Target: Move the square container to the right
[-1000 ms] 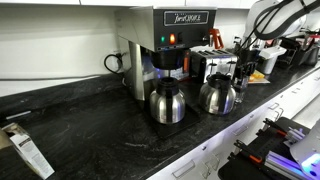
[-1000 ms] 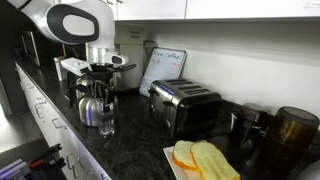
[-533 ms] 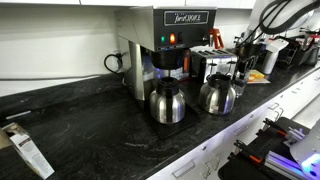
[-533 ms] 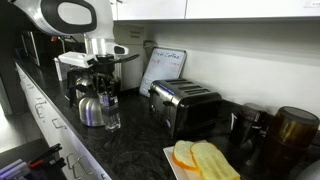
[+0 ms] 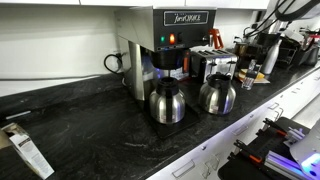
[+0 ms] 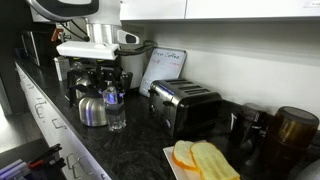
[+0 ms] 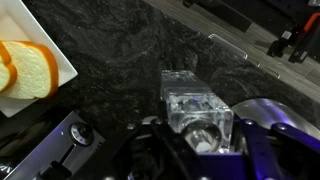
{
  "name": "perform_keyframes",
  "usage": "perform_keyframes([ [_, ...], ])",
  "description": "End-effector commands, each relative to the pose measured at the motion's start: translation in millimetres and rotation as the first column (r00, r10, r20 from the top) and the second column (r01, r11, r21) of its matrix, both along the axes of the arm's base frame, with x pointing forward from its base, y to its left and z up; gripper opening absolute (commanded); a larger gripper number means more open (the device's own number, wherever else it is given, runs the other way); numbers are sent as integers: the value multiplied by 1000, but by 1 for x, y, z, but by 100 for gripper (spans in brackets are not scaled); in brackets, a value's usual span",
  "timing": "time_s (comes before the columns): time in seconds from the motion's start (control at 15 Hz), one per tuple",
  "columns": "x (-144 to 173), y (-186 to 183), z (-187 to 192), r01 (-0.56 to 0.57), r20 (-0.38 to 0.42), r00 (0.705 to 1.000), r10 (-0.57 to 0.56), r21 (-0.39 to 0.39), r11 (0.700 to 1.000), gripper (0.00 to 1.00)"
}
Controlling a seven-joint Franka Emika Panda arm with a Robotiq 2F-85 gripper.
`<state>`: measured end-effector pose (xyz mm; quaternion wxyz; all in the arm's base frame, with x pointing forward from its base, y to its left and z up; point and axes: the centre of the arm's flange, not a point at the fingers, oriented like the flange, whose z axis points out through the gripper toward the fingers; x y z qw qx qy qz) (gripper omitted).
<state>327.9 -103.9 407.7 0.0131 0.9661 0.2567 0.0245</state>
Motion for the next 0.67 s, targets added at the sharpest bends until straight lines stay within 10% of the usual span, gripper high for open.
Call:
perform_keyframes([
  [0.0,0,-3,1,-10,0,1000,10,0,1000,51],
  [0.6,0,-1,0,-20,-4,1000,20,-3,1000,51],
])
